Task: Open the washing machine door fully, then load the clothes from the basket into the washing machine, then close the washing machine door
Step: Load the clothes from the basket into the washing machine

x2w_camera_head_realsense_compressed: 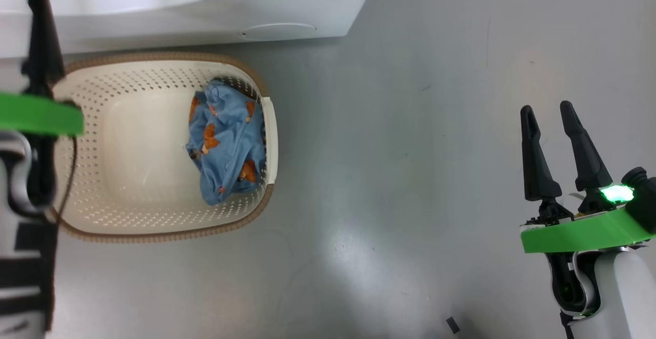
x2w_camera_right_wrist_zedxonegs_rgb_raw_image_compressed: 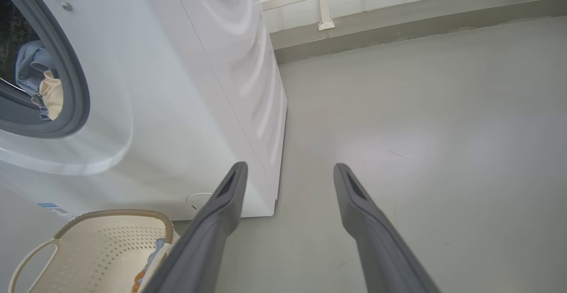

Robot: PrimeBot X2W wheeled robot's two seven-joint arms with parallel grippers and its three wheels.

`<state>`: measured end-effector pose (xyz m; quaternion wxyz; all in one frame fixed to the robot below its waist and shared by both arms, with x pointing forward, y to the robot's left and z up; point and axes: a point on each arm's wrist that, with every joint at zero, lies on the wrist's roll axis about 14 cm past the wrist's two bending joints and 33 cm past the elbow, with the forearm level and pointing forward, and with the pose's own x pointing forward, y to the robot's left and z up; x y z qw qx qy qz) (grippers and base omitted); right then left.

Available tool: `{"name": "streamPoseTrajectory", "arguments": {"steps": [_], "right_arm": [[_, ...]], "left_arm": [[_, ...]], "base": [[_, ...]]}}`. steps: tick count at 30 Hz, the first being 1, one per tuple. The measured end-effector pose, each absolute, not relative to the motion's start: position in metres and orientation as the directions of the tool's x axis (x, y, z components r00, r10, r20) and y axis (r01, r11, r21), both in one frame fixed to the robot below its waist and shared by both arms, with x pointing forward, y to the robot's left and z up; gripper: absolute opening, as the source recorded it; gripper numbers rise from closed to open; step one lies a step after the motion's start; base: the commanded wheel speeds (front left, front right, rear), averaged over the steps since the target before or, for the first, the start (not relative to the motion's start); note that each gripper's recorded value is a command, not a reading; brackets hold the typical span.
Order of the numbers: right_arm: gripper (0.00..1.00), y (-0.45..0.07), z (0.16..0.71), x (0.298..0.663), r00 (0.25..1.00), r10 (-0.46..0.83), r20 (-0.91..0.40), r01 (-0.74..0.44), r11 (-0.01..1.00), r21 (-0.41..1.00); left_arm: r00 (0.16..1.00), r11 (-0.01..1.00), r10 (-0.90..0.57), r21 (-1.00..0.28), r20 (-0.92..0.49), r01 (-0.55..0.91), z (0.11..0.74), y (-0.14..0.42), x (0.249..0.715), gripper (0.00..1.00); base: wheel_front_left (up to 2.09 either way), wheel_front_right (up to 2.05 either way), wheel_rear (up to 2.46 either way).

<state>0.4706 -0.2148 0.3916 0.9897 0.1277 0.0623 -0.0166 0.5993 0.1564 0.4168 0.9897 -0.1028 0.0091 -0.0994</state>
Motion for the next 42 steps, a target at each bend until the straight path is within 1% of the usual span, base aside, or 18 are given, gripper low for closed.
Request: {"name": "streamPoseTrajectory", "arguments": {"steps": [8, 11, 13, 22, 32, 33, 35, 36, 42], "right_arm": [[1.00, -0.216, 0.385, 0.472, 0.990, -0.021, -0.142, 0.056, 0.967, 0.249], [1.00, -0.216, 0.385, 0.475, 0.990, -0.021, -0.136, 0.055, 0.967, 0.248], [1.00, -0.217, 0.383, 0.474, 0.990, -0.023, -0.141, 0.058, 0.967, 0.246], [1.00, -0.216, 0.380, 0.478, 0.990, -0.019, -0.142, 0.054, 0.968, 0.245], [1.00, -0.219, 0.379, 0.475, 0.988, -0.023, -0.151, 0.059, 0.970, 0.237], [1.00, -0.219, 0.379, 0.474, 0.988, -0.025, -0.152, 0.061, 0.970, 0.236], [1.00, -0.220, 0.380, 0.473, 0.988, -0.028, -0.152, 0.063, 0.970, 0.234], [1.00, -0.221, 0.380, 0.473, 0.988, -0.030, -0.152, 0.065, 0.970, 0.233], [1.00, -0.224, 0.380, 0.471, 0.987, -0.041, -0.155, 0.076, 0.970, 0.229]], "left_arm": [[0.969, 0.953, -0.245, -0.188, -0.013, 0.239, 0.426, 0.141, 0.643, 1.00], [0.964, 0.951, -0.263, -0.183, -0.044, 0.250, 0.423, 0.135, 0.654, 1.00], [0.954, 0.950, -0.282, -0.167, -0.099, 0.263, 0.414, 0.131, 0.662, 1.00], [0.918, 0.950, -0.311, -0.093, -0.247, 0.297, 0.390, 0.123, 0.681, 1.00], [0.898, 0.955, -0.294, -0.062, -0.327, 0.290, 0.373, 0.125, 0.695, 1.00], [0.897, 0.955, -0.292, -0.060, -0.331, 0.289, 0.371, 0.125, 0.696, 0.65], [0.895, 0.956, -0.290, -0.055, -0.338, 0.288, 0.370, 0.125, 0.699, 0.06], [0.897, 0.956, -0.290, -0.052, -0.335, 0.290, 0.371, 0.124, 0.700, 0.00], [0.910, 0.958, -0.281, -0.038, -0.304, 0.283, 0.378, 0.125, 0.712, 0.00]], "base": [[0.00, 0.00, 0.00], [0.00, 0.00, 0.00], [0.00, 0.00, 0.00], [0.00, 0.00, 0.00], [0.00, 0.00, 0.00], [0.00, 0.00, 0.00], [0.00, 0.00, 0.00], [0.00, 0.00, 0.00], [0.00, 0.00, 0.00]]}}
